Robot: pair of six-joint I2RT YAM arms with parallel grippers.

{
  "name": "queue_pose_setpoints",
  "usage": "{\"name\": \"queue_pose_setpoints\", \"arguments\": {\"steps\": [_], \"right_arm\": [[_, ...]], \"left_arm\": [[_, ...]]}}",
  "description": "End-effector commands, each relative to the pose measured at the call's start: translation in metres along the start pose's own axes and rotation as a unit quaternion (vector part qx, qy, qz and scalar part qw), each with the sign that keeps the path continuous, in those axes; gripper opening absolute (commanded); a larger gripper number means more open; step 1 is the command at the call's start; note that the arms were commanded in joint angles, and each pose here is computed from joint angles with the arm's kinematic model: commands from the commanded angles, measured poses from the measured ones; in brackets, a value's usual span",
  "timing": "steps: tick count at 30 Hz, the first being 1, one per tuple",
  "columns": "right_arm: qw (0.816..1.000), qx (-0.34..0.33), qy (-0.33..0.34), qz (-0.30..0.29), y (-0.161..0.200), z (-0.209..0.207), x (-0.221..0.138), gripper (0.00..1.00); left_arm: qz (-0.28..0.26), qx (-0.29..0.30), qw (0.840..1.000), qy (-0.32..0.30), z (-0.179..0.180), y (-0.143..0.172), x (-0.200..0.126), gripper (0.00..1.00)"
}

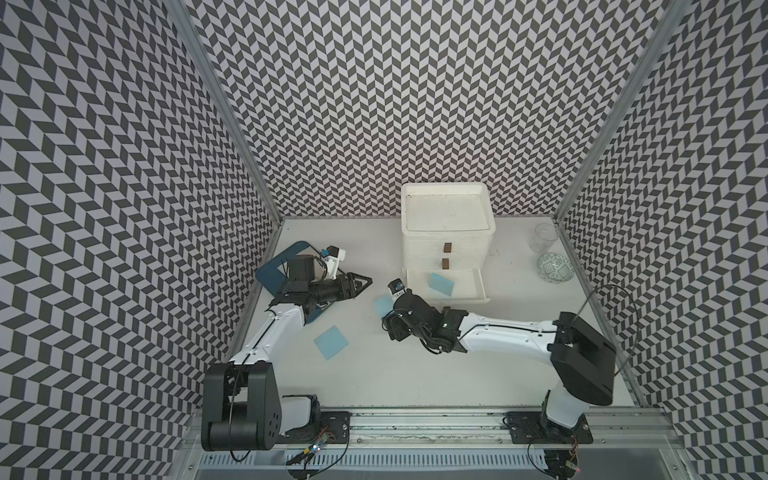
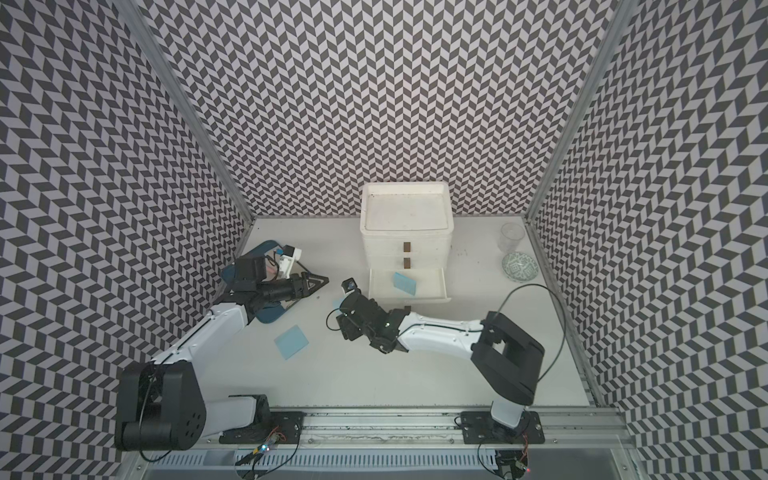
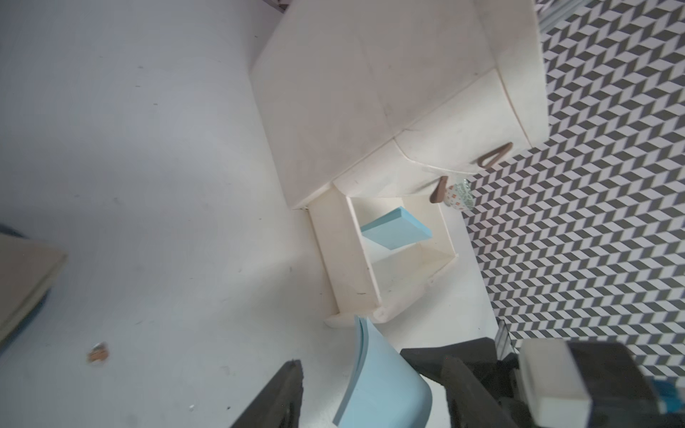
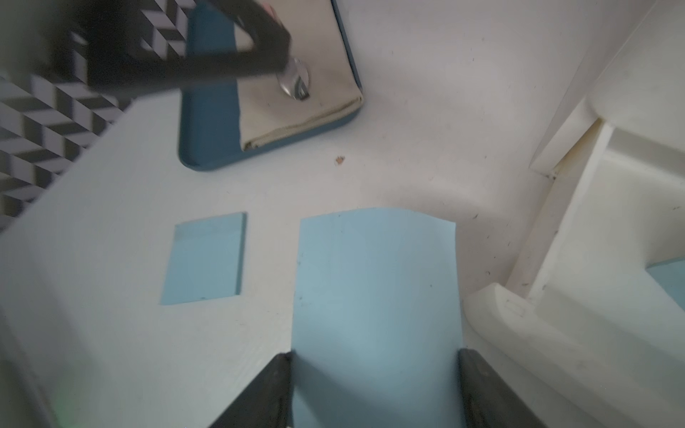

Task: Please put the sticky notes in the drawer by color
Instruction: Pick up the sticky notes from the center of the board.

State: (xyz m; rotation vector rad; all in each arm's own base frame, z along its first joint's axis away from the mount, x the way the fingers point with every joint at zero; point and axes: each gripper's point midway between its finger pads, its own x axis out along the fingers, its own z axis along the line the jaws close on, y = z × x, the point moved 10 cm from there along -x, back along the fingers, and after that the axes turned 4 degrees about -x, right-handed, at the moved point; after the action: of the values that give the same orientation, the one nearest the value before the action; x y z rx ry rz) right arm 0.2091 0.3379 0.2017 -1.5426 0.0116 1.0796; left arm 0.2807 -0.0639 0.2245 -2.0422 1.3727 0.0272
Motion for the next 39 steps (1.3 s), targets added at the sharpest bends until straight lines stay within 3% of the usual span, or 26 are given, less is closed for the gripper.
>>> {"name": "queue_pose_setpoints", "arguments": {"steps": [1, 4, 13, 20, 30, 37, 39], "right_arm": [[0.998, 0.031, -0.019, -0.060, -0.020, -0.010, -0.023, 0.71], [0.995, 0.048, -0.012, -0.082, -0.023, -0.022, -0.040, 0.71], [0.988, 0.071, -0.011, -0.135, -0.022, -0.036, -0.068, 0.70], [0.986, 0.077, -0.013, -0.145, -0.023, -0.038, -0.079, 0.70], [0.981, 0.085, -0.006, -0.174, -0.019, -0.049, -0.095, 0.70], [0.982, 0.084, -0.032, -0.166, -0.015, -0.045, -0.091, 0.70], [0.984, 0.082, -0.032, -0.156, -0.016, -0.044, -0.089, 0.70]], "left_arm": [[0.019, 0.044, 0.994, 0.095, -0.026, -0.001, 0.006, 0.62], [0.036, 0.068, 0.989, 0.124, -0.041, 0.002, 0.014, 0.62], [0.067, 0.043, 0.983, 0.164, -0.066, 0.014, 0.036, 0.55], [0.079, 0.033, 0.982, 0.170, -0.074, 0.019, 0.050, 0.50], [0.075, 0.015, 0.984, 0.163, -0.074, 0.019, 0.057, 0.50], [0.080, 0.013, 0.980, 0.180, -0.083, 0.020, 0.065, 0.40], [0.082, 0.012, 0.980, 0.182, -0.085, 0.021, 0.068, 0.33]]}}
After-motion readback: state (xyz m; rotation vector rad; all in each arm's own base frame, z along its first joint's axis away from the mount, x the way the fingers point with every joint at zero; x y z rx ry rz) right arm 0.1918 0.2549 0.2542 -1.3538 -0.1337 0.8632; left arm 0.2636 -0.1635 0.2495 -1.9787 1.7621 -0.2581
